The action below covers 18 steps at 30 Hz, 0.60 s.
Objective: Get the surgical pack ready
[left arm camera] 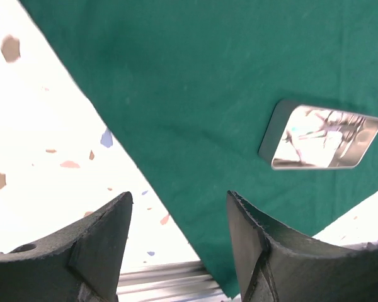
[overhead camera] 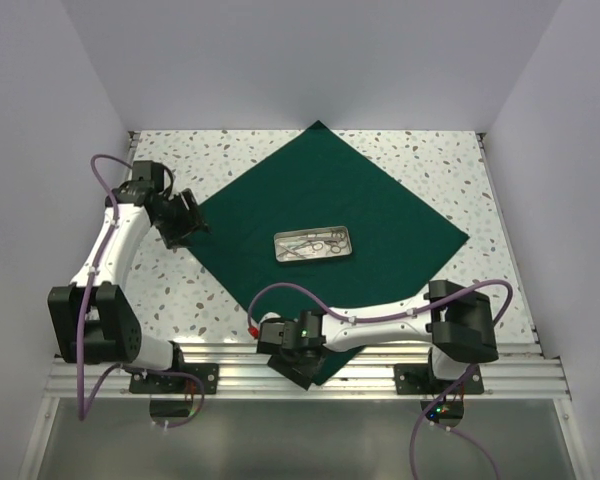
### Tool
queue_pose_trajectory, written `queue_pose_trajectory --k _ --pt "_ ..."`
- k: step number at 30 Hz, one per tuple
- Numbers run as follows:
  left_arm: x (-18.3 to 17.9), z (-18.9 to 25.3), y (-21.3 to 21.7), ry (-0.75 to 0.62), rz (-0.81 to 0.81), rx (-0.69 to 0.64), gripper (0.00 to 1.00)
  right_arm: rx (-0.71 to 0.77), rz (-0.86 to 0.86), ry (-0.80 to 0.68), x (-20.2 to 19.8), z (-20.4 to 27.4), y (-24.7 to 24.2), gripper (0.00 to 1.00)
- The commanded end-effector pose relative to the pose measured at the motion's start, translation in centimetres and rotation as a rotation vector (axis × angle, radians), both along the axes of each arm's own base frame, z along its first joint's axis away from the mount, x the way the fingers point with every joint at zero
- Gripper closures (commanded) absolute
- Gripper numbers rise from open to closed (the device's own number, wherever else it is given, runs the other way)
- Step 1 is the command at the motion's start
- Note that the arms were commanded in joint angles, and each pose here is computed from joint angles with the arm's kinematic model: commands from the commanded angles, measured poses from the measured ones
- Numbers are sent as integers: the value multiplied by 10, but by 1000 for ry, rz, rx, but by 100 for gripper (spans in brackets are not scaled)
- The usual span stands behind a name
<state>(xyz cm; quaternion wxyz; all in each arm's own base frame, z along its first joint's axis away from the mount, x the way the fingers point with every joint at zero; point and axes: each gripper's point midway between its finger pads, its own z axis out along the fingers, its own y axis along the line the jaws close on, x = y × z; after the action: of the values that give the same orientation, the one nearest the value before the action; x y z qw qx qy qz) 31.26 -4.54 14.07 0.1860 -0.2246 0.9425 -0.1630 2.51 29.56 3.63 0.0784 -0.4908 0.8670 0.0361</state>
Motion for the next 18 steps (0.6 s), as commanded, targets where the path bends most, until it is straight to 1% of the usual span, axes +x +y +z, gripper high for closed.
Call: queue_pose_trajectory --k 1,3,4,6,11,18 --pt "-21 -4 -5 23 13 -38 35 -18 -29 -72 12 -3 -1 29" --pt "-27 1 -7 1 13 -43 35 -40 -28 -67 12 -7 -5 34" --pt "-31 1 -7 -2 12 -45 35 -43 -26 -64 11 -10 -7 38" --pt "-36 -2 -9 4 9 -52 35 -48 -35 -55 8 -14 -12 41" --pt "-36 -2 -11 -2 1 -61 35 -58 -40 -37 1 -16 -16 43" --pt "-34 -2 -14 -2 -4 -82 35 -35 -19 -41 -10 -14 0 45"
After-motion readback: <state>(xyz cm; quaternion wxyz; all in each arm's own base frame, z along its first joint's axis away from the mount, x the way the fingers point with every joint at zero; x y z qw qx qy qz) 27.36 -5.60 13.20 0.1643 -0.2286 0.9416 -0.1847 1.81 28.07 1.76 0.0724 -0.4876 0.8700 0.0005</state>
